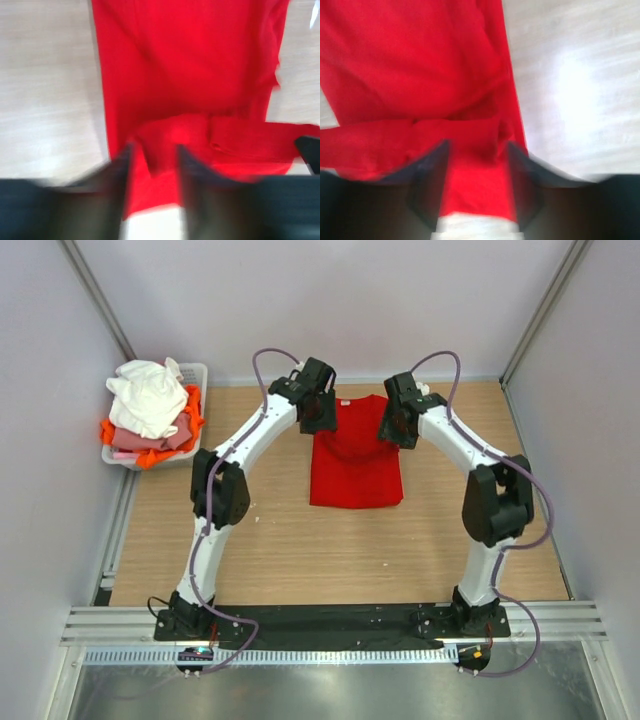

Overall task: Fold and stack the t-shirts
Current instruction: Fold the tshirt

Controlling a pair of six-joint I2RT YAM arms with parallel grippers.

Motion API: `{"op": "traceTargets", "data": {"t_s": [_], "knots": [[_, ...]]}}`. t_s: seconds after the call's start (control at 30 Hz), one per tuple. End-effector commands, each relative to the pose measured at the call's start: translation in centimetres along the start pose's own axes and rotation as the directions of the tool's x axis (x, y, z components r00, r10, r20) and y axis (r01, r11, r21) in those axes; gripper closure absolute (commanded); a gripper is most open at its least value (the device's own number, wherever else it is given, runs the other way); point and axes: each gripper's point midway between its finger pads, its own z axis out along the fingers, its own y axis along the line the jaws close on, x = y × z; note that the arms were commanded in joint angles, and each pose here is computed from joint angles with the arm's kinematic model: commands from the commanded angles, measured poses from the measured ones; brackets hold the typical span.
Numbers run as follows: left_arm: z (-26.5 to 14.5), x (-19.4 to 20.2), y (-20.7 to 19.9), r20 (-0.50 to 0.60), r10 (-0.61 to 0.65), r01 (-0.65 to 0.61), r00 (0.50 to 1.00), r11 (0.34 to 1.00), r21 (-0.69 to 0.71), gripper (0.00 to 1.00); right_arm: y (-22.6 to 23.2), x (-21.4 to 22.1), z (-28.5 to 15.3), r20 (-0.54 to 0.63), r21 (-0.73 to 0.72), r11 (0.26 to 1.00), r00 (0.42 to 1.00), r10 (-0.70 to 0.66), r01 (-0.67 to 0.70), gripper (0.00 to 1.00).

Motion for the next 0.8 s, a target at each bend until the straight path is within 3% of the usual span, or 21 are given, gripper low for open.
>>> {"op": "traceTargets", "data": {"t_s": [0.0,0.03,0.07,0.13,0.23,0.27,0.3,0.37,0.4,0.47,0.5,0.63,0.77], "knots": [[2.1,-1.2,2.8,-0.073,-0.04,0.037,0.997,0.999,-0.031,0.4,0.5,-4.3,2.4,0.015,-0.001,1.0,1.0,-0.008,0.008,0.38],[2.8,-2.2,2.1,-0.076,-0.071,0.072,0.995,0.997,0.014,0.31,-0.2,-5.2,3.1,0.013,0.021,1.0,1.0,0.006,-0.007,0.31],[2.6,-2.9,2.2,-0.073,-0.091,0.093,0.993,0.995,0.032,0.13,0.0,-7.1,2.6,0.047,0.018,1.0,0.999,0.023,-0.024,0.3],[1.9,-4.5,2.8,-0.055,-0.127,0.13,0.99,0.99,0.062,0.03,-0.4,-7.7,2.1,0.051,0.035,0.999,0.998,0.034,-0.036,0.26],[-0.2,-5.1,3.4,-0.016,-0.133,0.134,0.991,0.989,0.066,0.01,-0.6,-8.4,-0.5,0.101,0.01,0.999,0.994,0.05,-0.051,0.25],[-2.9,-6.1,3.1,0.035,-0.126,0.123,0.991,0.989,0.085,0.0,-1.4,-7.3,-0.8,0.083,0.025,0.998,0.995,0.048,-0.05,0.25],[-2.2,-4.7,3.7,0.009,-0.128,0.127,0.992,0.99,0.068,0.0,-1.4,-7.7,-2.9,0.125,-0.005,0.998,0.99,0.058,-0.058,0.25],[-4.8,-4.8,3.5,0.046,-0.134,0.129,0.99,0.988,0.09,0.01,-2.1,-5.3,-3.0,0.098,-0.033,0.998,0.993,0.062,-0.059,0.25],[-3.9,-2.6,4.5,-0.005,-0.142,0.142,0.99,0.988,0.061,0.02,-2.3,-4.3,-3.2,0.091,-0.051,0.997,0.994,0.061,-0.057,0.25],[-6.1,-2.3,3.6,0.029,-0.161,0.157,0.987,0.981,0.117,0.03,-2.5,-1.2,-3.8,0.034,-0.111,0.992,0.998,0.058,-0.054,0.24],[-5.2,0.4,4.5,-0.022,-0.17,0.171,0.985,0.98,0.097,0.03,-2.5,0.1,-3.8,0.006,-0.134,0.989,0.998,0.058,-0.057,0.23],[-5.0,4.6,3.8,-0.065,-0.19,0.198,0.98,0.969,0.145,0.04,-3.3,7.0,-2.3,-0.148,-0.195,0.977,0.987,0.056,-0.084,0.22],[-3.3,8.9,3.5,-0.12,-0.214,0.233,0.969,0.956,0.179,0.05,-3.1,9.7,-1.2,-0.203,-0.243,0.964,0.977,0.058,-0.108,0.22]]}}
